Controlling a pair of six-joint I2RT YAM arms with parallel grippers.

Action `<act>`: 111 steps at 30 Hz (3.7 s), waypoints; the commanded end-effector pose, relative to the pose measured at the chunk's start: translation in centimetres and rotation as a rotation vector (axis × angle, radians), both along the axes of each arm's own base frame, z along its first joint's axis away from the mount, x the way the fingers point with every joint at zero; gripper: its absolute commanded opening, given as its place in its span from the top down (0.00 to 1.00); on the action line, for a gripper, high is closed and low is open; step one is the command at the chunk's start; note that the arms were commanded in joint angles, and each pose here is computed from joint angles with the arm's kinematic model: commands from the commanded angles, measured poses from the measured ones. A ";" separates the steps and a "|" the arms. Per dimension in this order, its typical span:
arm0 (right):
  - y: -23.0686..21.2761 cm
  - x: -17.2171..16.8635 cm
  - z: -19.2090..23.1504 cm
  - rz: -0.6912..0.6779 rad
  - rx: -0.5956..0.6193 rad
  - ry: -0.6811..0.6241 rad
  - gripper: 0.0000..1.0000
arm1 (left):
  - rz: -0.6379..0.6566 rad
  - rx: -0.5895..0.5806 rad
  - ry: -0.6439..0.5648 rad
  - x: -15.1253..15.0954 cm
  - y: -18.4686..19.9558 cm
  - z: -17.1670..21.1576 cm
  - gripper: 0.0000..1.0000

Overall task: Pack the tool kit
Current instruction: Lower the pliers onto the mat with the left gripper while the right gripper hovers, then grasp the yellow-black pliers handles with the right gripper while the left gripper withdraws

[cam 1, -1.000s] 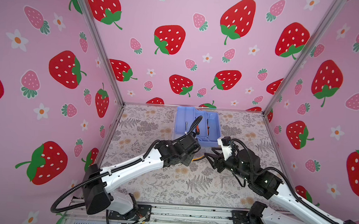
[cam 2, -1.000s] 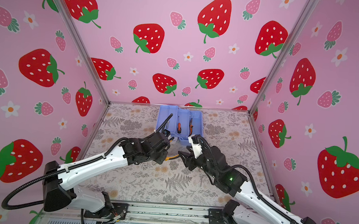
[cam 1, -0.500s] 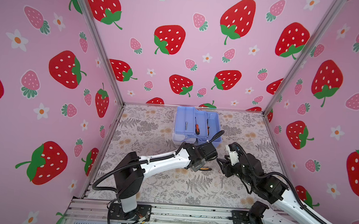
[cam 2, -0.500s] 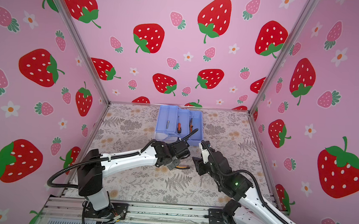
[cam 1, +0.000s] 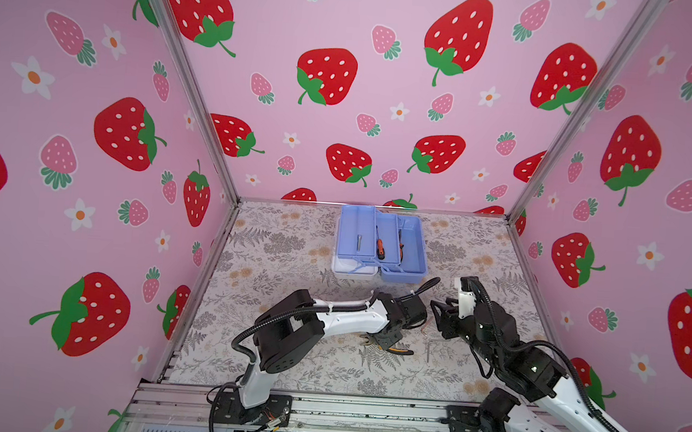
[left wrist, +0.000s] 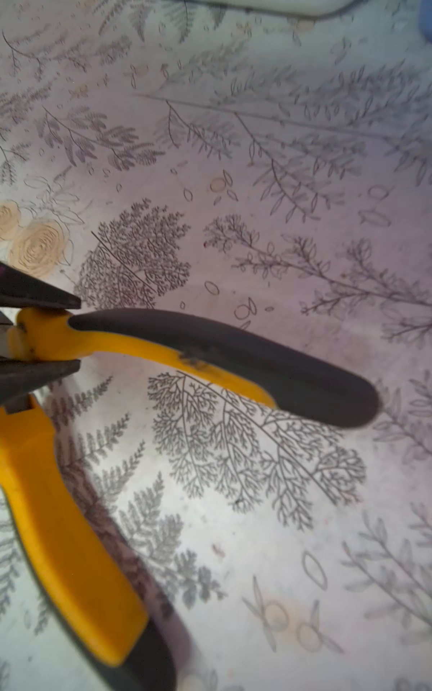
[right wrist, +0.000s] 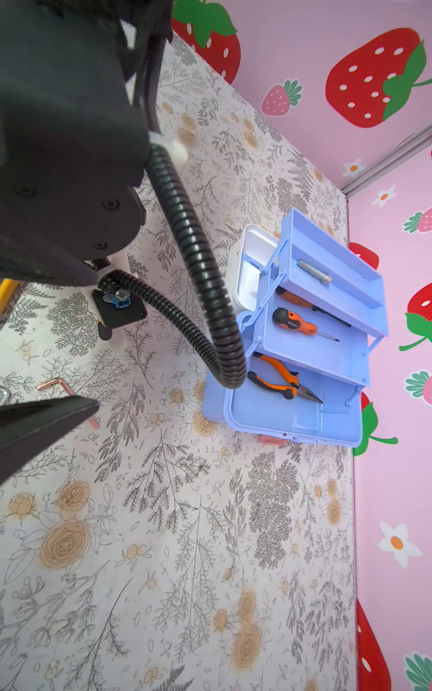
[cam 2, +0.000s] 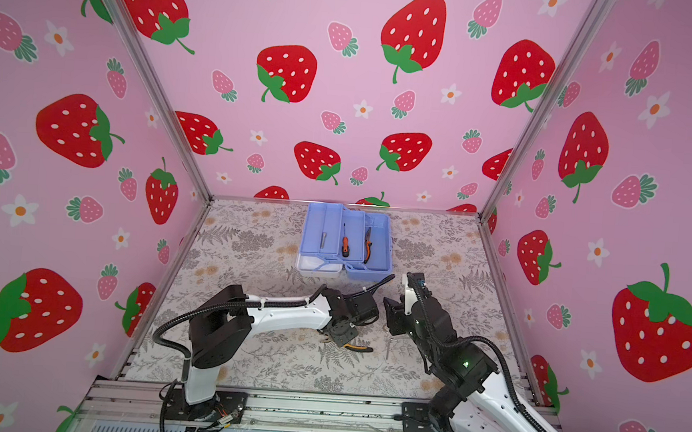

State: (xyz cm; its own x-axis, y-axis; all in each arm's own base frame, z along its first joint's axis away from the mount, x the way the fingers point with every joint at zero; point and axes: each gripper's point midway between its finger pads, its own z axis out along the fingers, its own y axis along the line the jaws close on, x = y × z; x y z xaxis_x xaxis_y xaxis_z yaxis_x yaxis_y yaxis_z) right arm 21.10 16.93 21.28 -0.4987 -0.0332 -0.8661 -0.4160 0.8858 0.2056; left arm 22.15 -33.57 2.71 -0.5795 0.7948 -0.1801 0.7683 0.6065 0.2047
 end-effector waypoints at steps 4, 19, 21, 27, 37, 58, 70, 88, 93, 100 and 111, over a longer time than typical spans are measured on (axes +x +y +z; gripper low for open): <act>0.0 0.4 -1.1 -0.021 0.002 0.032 0.49 | 0.005 -0.046 0.030 -0.3 -1.6 -0.5 0.70; 3.6 2.5 -5.8 0.087 0.027 0.144 0.65 | 0.211 -0.302 -0.087 -0.5 0.9 9.4 0.55; 3.9 3.1 -6.2 0.084 0.040 0.149 0.76 | 0.257 -0.317 -0.077 -1.3 2.3 9.1 0.73; 5.4 4.7 -8.8 0.120 0.048 0.235 0.98 | 0.379 -0.413 0.043 -4.6 4.4 7.3 1.00; 9.3 5.5 -15.0 0.250 -0.013 0.425 1.00 | 0.462 -0.462 0.141 -6.6 3.9 2.9 1.00; 7.7 2.7 -19.6 0.254 -0.068 0.543 0.96 | 0.620 -0.449 0.213 0.2 3.6 -1.2 1.00; 5.0 0.2 -17.6 0.198 -0.031 0.510 0.89 | 0.625 -0.554 0.213 5.0 1.3 0.2 1.00; 9.6 -1.9 -17.4 0.240 -0.250 0.440 0.42 | 0.775 -0.610 0.039 6.0 10.4 5.2 1.00; 10.1 -2.2 -18.8 0.227 -0.313 0.449 0.46 | 0.879 -0.632 -0.102 5.5 15.6 8.2 0.97; 10.1 -2.1 -19.5 0.193 -0.347 0.448 0.68 | 1.042 -0.693 -0.368 2.4 24.5 13.4 0.87; 10.9 -1.5 -17.3 0.190 -0.246 0.376 0.93 | 1.279 -0.690 -0.769 -5.0 36.1 20.7 0.86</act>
